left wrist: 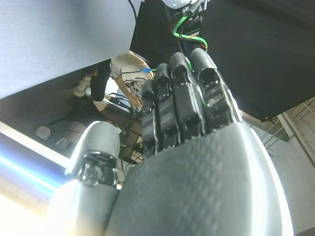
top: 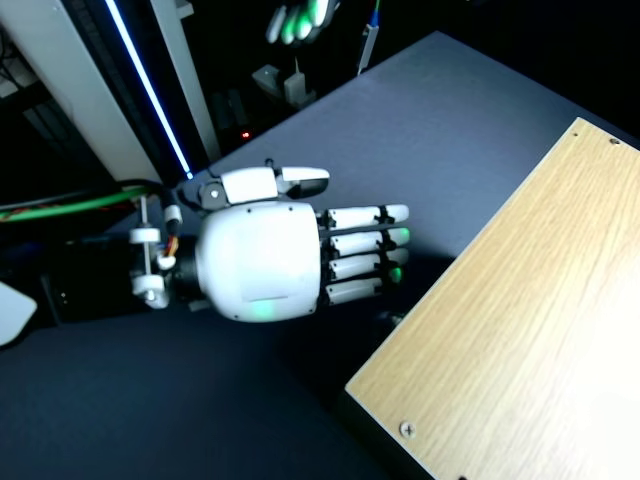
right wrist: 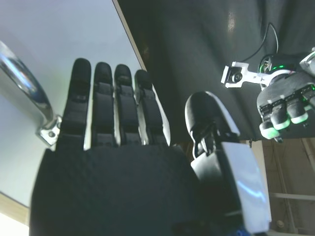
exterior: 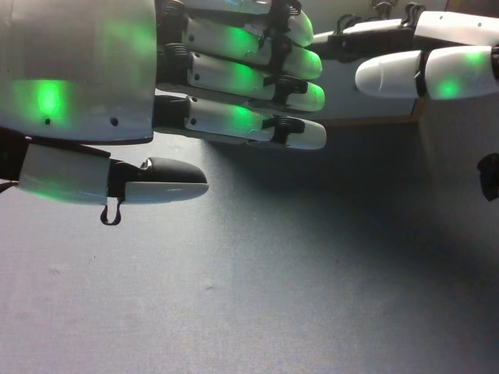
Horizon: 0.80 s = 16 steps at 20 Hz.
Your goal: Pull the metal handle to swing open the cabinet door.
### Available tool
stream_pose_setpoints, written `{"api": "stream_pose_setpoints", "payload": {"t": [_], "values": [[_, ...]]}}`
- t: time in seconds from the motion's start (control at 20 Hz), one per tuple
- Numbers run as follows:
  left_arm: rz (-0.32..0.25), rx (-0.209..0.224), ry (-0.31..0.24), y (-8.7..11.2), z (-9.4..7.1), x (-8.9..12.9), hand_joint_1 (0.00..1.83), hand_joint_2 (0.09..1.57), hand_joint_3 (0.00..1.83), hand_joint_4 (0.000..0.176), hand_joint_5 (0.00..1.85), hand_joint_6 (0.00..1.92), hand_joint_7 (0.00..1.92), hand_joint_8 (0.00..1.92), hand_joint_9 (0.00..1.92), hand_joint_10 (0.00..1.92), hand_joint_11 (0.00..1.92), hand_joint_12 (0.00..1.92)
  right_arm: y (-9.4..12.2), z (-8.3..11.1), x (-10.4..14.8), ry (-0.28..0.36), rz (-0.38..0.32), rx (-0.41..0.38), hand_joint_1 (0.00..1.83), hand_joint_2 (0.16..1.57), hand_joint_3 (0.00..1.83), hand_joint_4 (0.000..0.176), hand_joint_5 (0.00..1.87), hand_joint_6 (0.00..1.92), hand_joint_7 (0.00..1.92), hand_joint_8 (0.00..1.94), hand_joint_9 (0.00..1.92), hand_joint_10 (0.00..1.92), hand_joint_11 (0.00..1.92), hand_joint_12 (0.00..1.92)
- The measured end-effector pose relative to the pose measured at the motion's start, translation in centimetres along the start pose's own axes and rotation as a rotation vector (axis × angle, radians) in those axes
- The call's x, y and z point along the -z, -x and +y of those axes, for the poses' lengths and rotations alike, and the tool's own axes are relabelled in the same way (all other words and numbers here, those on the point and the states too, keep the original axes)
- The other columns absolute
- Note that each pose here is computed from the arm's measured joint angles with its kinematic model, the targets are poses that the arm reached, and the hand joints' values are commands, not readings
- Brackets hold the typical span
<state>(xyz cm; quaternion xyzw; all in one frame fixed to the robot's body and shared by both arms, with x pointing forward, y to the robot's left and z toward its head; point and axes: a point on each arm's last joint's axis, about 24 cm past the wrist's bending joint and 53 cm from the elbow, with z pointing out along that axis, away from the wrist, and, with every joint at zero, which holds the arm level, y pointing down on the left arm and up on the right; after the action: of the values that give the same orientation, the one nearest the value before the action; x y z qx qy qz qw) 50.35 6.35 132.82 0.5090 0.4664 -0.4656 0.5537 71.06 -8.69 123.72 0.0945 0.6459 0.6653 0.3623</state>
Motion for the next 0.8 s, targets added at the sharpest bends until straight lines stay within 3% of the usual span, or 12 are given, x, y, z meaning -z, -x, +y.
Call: {"api": "stream_pose_setpoints", "payload": {"t": [0.35,0.8], "values": [[0.0,0.0,0.0,0.0,0.0,0.0,0.0,1.57,0.2,0.0,0.34,0.0,0.36,0.0,0.32,0.0,0.0,0.74,2.9,1.0,0.9,0.036,-0.098,-0.12,0.0,1.57,0.09,0.0,0.23,0.0,0.22,0.0,0.2,0.0,0.0,0.62],[0.001,-0.001,0.001,0.0,0.0,0.0,0.0,1.57,0.2,0.0,0.35,0.0,0.37,0.0,0.33,0.0,0.0,0.75,4.8,2.0,3.1,0.036,-0.141,-0.133,0.0,1.57,0.08,0.0,0.25,0.01,0.25,0.01,0.22,0.01,0.0,0.66]]}}
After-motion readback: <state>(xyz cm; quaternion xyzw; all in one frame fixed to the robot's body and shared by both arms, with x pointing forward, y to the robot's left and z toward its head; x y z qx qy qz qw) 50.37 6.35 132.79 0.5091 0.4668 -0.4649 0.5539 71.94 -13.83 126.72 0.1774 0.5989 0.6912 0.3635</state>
